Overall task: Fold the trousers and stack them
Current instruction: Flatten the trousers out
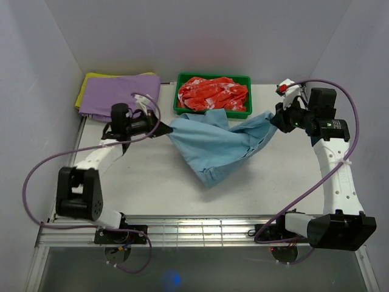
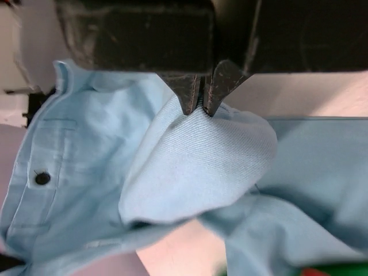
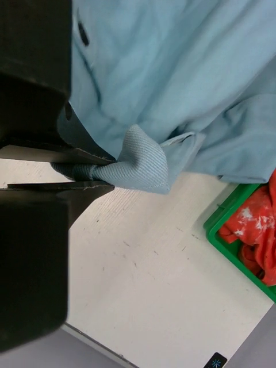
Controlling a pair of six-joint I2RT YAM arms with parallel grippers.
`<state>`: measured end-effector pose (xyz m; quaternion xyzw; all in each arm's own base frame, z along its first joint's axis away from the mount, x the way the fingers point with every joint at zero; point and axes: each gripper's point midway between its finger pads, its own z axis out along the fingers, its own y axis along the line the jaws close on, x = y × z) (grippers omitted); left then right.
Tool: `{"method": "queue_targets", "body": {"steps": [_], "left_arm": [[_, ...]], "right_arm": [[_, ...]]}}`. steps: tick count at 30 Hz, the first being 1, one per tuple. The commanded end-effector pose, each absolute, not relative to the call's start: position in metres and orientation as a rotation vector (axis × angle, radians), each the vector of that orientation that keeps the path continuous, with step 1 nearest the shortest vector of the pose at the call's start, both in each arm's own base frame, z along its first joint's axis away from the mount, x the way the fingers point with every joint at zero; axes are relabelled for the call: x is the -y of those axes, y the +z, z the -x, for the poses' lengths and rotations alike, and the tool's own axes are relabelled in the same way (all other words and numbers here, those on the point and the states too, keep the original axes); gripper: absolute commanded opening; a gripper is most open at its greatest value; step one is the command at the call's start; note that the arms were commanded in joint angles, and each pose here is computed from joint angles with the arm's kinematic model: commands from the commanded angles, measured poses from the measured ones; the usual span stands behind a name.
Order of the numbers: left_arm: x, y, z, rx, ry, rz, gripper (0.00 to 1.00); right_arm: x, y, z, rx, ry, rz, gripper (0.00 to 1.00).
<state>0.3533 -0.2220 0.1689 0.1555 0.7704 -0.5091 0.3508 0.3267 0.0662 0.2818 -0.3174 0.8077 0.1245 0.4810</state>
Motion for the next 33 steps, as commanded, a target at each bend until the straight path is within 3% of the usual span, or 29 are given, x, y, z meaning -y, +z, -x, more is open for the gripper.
{"method": "queue_targets", "body": {"steps": [1,3,8,10,13,18,25,27,29,30,32,33], "left_arm": [[0.173,0.227,-0.330,-1.895,-1.089,-0.489,0.00],[0.158,0.255,-0.309,-1.829,-0.930,-0.564,0.00],[0.127,0.231,-0.259,-1.970,-0.680,-0.732,0.00],[0.130,0.211,-0.227,-2.058,-0.761,-0.821,0.00],[0.141,0.208,-0.204,-2.001,-0.863,-0.983,0.00],[0.206,0.187,-0.169,-1.985,-1.005,-1.317,0.00],[0.297,0.187,-0.174,-1.933,-1.177,-1.403,0.00],[0.319,0.186,-0.184,-1.997,-1.231,-1.338,0.27],[0.332,0.206,-0.205,-2.007,-1.209,-1.269,0.40],[0.332,0.208,-0.215,-2.039,-1.186,-1.225,0.46],[0.314,0.225,-0.243,-2.040,-1.153,-1.117,0.53],[0.300,0.236,-0.253,-2.022,-1.127,-1.065,0.62]], "right_arm": [[-0.051,0.315,-0.330,-1.874,0.153,0.800,0.08],[-0.049,0.312,-0.330,-1.893,0.146,0.804,0.08],[-0.022,0.270,-0.339,-2.020,0.001,0.810,0.08],[-0.013,0.250,-0.346,-2.062,-0.024,0.813,0.08],[-0.004,0.227,-0.365,-2.108,-0.064,0.813,0.08],[0.019,0.188,-0.409,-2.193,-0.127,0.822,0.08],[0.033,0.195,-0.469,-2.209,-0.154,0.720,0.09],[0.033,0.200,-0.479,-2.215,-0.143,0.692,0.31],[0.036,0.198,-0.472,-2.270,-0.144,0.686,0.52],[0.040,0.199,-0.467,-2.280,-0.162,0.696,0.69],[0.046,0.211,-0.449,-2.264,-0.200,0.710,0.79],[0.053,0.210,-0.439,-2.279,-0.208,0.712,0.84]]}}
